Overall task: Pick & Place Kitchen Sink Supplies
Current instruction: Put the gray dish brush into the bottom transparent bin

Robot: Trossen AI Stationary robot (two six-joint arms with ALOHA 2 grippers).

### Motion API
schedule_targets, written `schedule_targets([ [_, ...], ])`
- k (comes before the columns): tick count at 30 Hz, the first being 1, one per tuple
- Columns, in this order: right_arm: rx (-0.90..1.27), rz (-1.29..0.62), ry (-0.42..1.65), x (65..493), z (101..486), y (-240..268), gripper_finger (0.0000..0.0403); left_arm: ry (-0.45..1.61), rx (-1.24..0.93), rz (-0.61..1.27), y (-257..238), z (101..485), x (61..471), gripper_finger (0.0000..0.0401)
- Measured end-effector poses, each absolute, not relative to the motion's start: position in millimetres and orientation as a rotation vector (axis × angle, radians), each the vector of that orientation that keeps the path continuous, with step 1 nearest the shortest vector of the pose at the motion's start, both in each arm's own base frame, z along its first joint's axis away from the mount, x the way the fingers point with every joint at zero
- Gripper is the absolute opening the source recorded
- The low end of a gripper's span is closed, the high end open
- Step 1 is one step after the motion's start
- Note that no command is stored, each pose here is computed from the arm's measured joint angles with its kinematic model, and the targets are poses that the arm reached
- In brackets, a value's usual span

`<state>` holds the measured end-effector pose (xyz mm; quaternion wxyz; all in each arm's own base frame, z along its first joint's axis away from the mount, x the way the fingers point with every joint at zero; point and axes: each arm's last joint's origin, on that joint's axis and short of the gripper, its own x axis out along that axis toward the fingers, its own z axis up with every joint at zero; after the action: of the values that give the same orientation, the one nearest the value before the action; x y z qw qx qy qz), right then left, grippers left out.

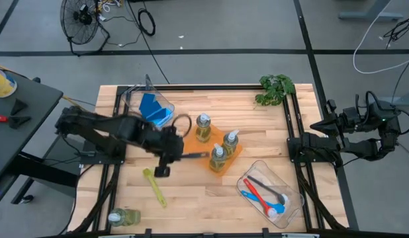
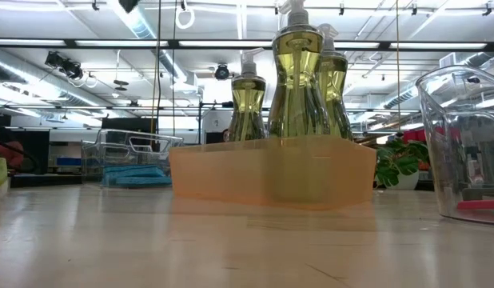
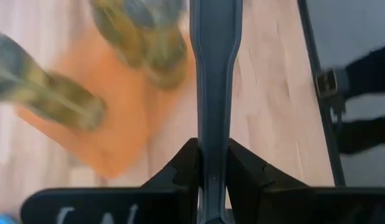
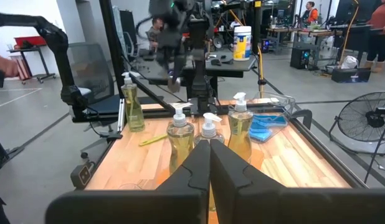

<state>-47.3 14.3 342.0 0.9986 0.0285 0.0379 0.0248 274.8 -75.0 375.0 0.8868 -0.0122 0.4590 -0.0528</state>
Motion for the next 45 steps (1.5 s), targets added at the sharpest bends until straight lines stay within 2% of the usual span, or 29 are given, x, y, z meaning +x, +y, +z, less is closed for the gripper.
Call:
schedule_targets([
  [11, 0.055, -0.003, 0.075, -47, 342, 13, 0.0013, 0.644, -0.062, 0.006, -18, 450, 277, 0.0058],
  [17, 0.048, -0.003, 0.059, -47, 344, 13, 0.0013, 0.467, -0.091, 0.042, 3, 474, 279, 0.006],
  [28, 0.08, -0.012, -0.226, -45, 374, 12, 0.0013, 0.272, -0.205, 0.085, 32, 490, 288, 0.006],
  [32, 0.05, -0.078, -0.328, -39, 389, 9, 0.0013, 0.211, -0.217, 0.1, 38, 495, 289, 0.006],
  [38, 0.083, -0.283, -0.24, -5, 396, -3, 0.0024, 0.209, -0.214, 0.089, 45, 491, 298, 0.0058],
  [45, 0.086, -0.296, -0.216, 45, 411, -12, 0.0079, 0.22, -0.181, 0.016, 47, 481, 317, 0.0057],
])
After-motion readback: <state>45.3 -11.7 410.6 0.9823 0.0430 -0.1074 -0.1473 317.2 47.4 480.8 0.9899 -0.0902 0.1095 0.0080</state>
